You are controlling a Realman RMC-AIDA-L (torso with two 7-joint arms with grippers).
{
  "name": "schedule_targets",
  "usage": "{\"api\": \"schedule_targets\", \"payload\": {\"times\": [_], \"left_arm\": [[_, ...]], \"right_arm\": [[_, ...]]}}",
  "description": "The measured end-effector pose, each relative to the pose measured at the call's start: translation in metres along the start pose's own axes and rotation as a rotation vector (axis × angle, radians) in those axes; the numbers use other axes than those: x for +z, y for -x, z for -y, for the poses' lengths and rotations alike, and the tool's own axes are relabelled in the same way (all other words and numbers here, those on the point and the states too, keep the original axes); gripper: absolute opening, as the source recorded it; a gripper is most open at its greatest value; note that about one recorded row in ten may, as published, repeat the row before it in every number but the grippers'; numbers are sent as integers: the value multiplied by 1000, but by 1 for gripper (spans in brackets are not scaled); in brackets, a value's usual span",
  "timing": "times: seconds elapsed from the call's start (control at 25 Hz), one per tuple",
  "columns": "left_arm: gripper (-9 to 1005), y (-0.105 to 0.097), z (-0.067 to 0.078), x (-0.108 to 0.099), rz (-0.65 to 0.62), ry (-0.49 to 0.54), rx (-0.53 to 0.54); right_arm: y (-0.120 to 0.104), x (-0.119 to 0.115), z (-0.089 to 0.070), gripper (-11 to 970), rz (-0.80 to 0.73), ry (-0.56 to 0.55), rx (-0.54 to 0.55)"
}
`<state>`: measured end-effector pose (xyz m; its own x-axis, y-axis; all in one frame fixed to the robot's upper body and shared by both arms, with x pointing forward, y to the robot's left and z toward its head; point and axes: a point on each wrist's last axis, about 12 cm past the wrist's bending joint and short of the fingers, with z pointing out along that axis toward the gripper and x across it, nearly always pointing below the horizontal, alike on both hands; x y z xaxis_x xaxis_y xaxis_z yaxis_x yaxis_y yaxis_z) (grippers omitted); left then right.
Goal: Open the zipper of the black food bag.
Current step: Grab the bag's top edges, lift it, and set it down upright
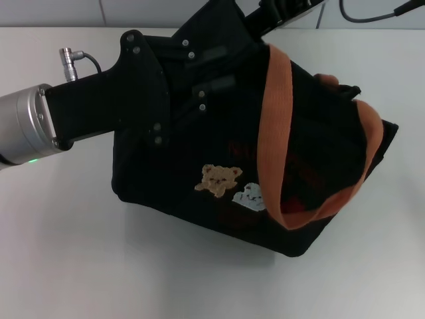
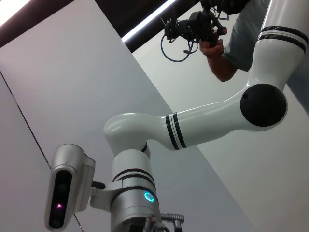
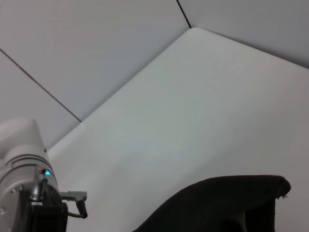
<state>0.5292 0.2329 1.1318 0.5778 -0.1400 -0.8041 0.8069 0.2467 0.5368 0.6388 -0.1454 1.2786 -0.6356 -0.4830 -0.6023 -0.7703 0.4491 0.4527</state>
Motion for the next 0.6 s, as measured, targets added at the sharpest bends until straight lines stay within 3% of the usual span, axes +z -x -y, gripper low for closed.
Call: {"api": "schedule_targets", "payload": {"times": [0.36,0.6], "left_arm": [[196,0,-2,3,6,-7,5],[196,0,-1,4,6,-16,3]], "right_arm": [[8,13,-8,369,-44,-22,-27],[11,22,-10,357,-112,-101,-47]]}}
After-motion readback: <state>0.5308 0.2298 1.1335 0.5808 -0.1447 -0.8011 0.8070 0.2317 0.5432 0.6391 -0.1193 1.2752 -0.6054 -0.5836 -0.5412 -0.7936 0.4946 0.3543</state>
